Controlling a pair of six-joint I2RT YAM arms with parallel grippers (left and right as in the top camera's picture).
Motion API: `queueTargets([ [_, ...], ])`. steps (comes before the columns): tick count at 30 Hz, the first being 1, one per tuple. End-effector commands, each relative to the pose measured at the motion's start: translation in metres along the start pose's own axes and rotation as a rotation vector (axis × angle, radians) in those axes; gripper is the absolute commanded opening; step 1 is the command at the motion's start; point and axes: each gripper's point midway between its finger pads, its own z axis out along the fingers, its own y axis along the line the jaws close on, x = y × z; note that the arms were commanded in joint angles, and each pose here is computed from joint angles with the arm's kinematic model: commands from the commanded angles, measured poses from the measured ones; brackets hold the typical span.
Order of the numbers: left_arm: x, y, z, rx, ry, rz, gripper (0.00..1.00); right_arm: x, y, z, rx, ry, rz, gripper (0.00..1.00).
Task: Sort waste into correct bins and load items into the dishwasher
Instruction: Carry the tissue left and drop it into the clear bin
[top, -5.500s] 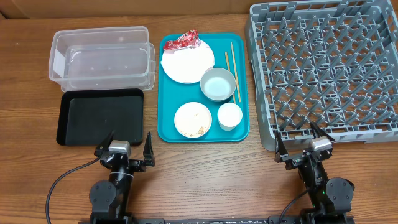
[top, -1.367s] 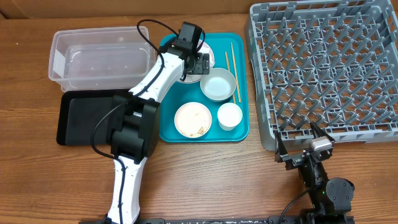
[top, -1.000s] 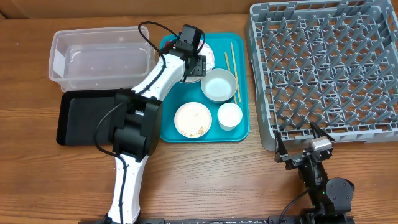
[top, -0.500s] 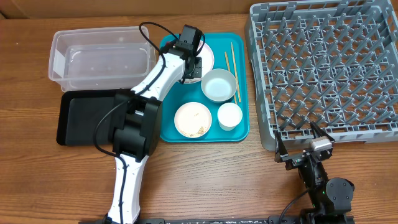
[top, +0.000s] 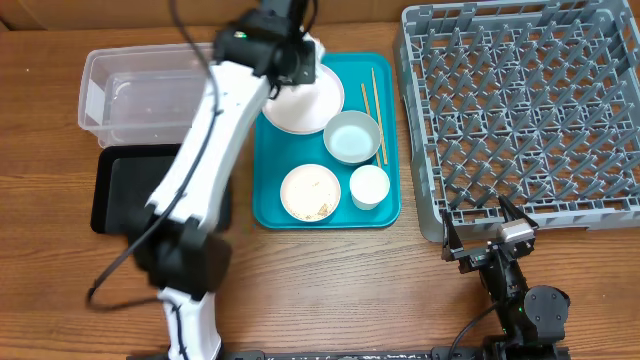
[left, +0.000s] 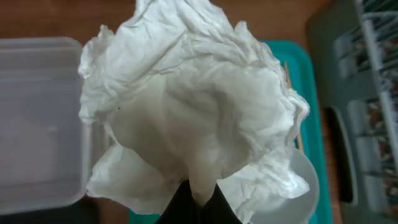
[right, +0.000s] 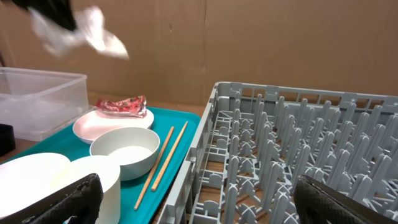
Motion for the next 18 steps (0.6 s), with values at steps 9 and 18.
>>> queueTargets([
  [9, -0.003, 0.108, -0.018, -0.126, 0.053, 0.002, 0.04, 0.002, 0.0, 0.0, -0.001, -0.005, 0.006, 1.0],
  [18, 0.01, 0.185, 0.029, -0.183, 0.161, 0.074, 0.04, 0.002, 0.0, 0.0, -0.001, -0.005, 0.006, 1.0],
])
